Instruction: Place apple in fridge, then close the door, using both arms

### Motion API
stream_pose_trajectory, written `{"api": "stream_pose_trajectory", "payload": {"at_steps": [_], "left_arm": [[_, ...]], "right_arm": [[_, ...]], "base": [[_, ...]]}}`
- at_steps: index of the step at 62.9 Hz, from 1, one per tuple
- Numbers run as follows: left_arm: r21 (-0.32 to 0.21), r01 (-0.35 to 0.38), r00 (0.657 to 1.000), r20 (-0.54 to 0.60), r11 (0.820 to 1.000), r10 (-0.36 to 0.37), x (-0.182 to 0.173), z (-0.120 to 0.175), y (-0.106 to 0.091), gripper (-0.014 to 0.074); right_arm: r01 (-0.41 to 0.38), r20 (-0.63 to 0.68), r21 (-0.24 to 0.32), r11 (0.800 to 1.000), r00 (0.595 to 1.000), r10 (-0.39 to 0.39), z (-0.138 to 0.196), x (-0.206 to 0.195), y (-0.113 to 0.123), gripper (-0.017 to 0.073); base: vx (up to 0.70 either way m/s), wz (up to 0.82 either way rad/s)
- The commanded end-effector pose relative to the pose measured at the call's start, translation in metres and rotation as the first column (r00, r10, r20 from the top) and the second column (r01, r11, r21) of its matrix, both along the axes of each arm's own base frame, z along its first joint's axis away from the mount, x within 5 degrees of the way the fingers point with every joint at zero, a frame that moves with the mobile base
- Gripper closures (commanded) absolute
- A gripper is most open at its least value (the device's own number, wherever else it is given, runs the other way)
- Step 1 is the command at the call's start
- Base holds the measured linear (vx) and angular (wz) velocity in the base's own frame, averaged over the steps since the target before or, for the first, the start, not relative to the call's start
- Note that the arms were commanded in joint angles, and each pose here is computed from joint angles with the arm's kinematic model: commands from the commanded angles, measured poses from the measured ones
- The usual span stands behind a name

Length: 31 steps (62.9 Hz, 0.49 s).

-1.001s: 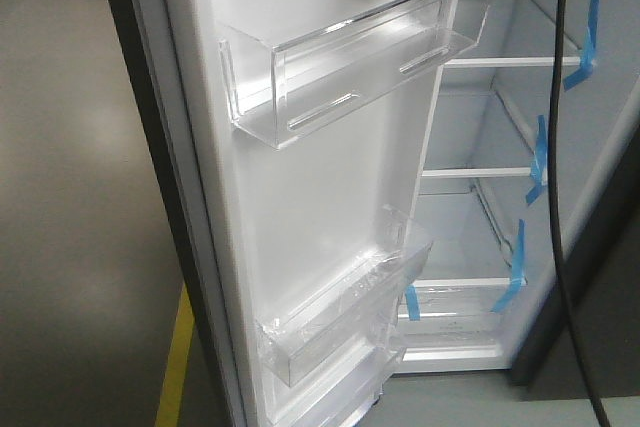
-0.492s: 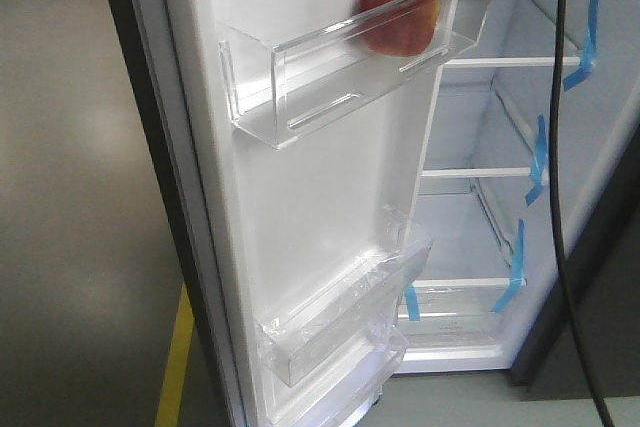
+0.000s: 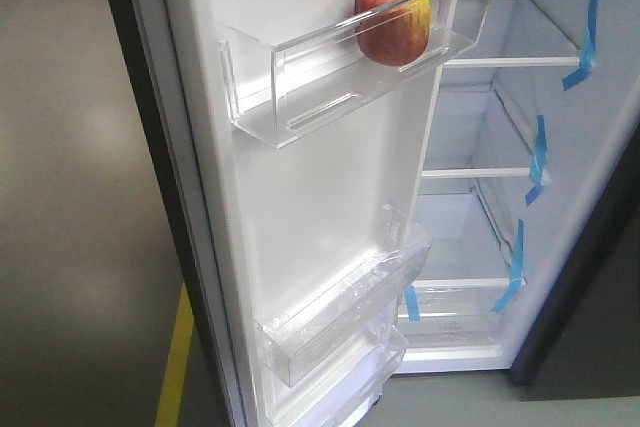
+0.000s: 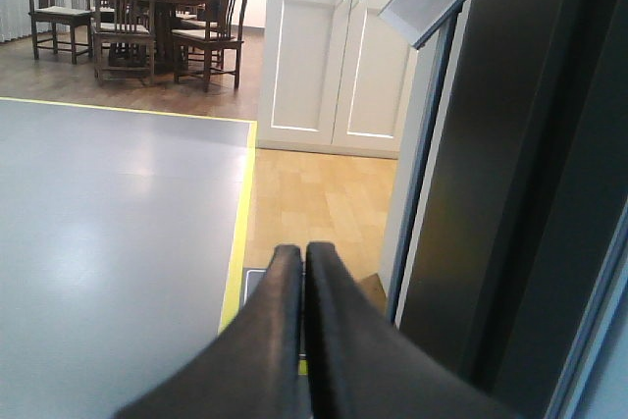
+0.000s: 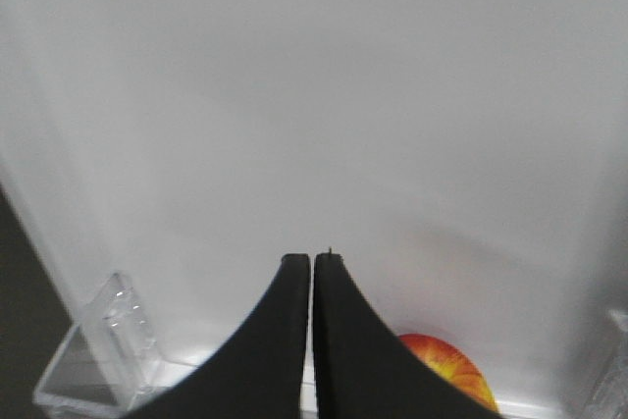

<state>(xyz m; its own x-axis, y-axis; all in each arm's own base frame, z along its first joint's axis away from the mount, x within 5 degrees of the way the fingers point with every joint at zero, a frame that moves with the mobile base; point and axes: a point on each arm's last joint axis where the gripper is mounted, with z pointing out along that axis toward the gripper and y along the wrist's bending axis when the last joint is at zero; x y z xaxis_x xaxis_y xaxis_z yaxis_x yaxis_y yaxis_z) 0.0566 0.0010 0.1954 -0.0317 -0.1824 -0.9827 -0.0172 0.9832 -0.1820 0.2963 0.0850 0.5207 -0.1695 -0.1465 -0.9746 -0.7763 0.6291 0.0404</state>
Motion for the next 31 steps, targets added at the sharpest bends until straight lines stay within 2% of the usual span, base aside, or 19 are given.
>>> {"api": "stream_pose_trajectory", "payload": {"at_steps": [1,9,13,16,21,26,31], "left_arm": [[-0.064,0.012,0.997,0.077,0.998,-0.007,0.0,0.001,-0.001,0.06],[-0.201,0.031,0.993,0.119,0.979,-0.007,0.0,0.005,-0.001,0.06],[-0.279,0.051,0.988,0.154,0.959,-0.007,0.0,0.008,-0.002,0.06],[-0.318,0.066,0.984,0.179,0.946,-0.008,0.0,0.011,-0.002,0.06],[-0.328,0.08,0.978,0.209,0.941,-0.011,-0.001,0.013,-0.002,0.06],[-0.324,0.098,0.969,0.248,0.941,-0.015,-0.002,0.017,-0.002,0.06],[-0.324,0.12,0.954,0.298,0.938,-0.019,-0.003,0.022,-0.003,0.06]], "right_arm": [[0.027,0.094,0.04,0.999,0.995,-0.03,0.019,-0.036,-0.004,0.0564],[0.064,0.086,0.027,0.998,0.994,-0.066,-0.006,-0.064,-0.008,0.0564],[0.094,0.059,0.037,0.995,0.994,-0.096,-0.029,-0.078,-0.011,0.0564],[0.132,0.053,0.055,0.99,0.989,-0.135,-0.042,-0.089,-0.014,0.0564],[0.202,0.038,0.088,0.975,0.978,-0.206,-0.067,-0.115,-0.02,0.0564],[0.277,0.016,0.091,0.957,0.96,-0.279,-0.102,-0.136,-0.027,0.0564],[0.355,0.028,0.112,0.928,0.933,-0.36,-0.129,-0.16,-0.035,0.0564]], "base": [[0.0,0.0],[0.0,0.0],[0.0,0.0],[0.0,0.0],[0.0,0.0],[0.0,0.0],[0.0,0.0]]}}
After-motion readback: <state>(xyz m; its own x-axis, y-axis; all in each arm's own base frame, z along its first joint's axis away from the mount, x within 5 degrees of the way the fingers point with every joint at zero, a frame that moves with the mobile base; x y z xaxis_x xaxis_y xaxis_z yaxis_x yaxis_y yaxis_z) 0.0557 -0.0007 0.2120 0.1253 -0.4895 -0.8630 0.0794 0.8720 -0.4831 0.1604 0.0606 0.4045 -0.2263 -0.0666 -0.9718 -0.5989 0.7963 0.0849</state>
